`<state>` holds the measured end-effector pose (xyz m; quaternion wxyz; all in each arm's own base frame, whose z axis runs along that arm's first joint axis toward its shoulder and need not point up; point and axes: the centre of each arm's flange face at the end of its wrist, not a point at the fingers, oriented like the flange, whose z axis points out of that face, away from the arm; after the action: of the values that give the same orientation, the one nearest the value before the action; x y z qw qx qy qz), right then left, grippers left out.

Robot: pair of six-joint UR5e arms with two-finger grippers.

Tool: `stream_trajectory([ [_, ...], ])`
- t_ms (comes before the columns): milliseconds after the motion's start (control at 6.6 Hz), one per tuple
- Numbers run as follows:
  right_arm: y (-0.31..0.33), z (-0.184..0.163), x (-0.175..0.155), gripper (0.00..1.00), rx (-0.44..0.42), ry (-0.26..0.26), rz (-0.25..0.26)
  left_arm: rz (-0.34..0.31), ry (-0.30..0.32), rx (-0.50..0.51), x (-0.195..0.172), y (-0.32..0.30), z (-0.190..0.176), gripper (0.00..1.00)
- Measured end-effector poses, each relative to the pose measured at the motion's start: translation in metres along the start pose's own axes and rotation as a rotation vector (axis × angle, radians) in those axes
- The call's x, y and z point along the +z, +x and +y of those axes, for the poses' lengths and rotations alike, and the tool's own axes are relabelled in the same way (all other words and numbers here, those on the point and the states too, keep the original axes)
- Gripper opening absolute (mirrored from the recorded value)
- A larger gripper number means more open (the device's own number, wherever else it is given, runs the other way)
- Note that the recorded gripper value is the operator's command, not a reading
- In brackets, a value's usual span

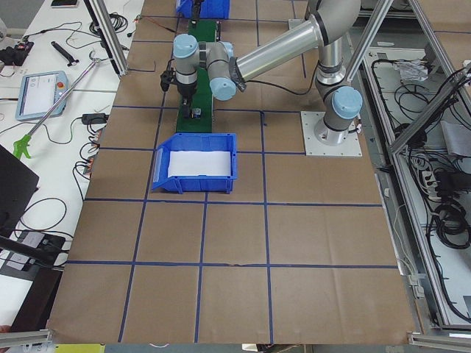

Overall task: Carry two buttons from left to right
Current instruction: 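Release the red button on the belt while the right gripper descends onto the yellow button, then grasp the yellow button with the right gripper and lift it off the belt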

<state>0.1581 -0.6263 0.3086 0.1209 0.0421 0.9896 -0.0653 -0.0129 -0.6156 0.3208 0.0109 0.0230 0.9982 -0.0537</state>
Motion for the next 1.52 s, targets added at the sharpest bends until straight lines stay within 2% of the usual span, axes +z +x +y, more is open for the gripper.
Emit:
stream_trajectory([
  [303,0.003,0.008,0.011,1.0,0.009,-0.023,0.002,0.007,-0.018,0.015,-0.055,0.017,0.017,1.0],
  [909,0.008,0.011,0.032,0.99,0.029,-0.06,0.015,0.018,-0.115,0.001,-0.162,0.086,0.038,1.0],
  [1515,0.014,0.009,0.05,0.99,0.026,-0.076,0.078,0.02,-0.134,0.01,-0.165,0.1,0.046,1.0],
])
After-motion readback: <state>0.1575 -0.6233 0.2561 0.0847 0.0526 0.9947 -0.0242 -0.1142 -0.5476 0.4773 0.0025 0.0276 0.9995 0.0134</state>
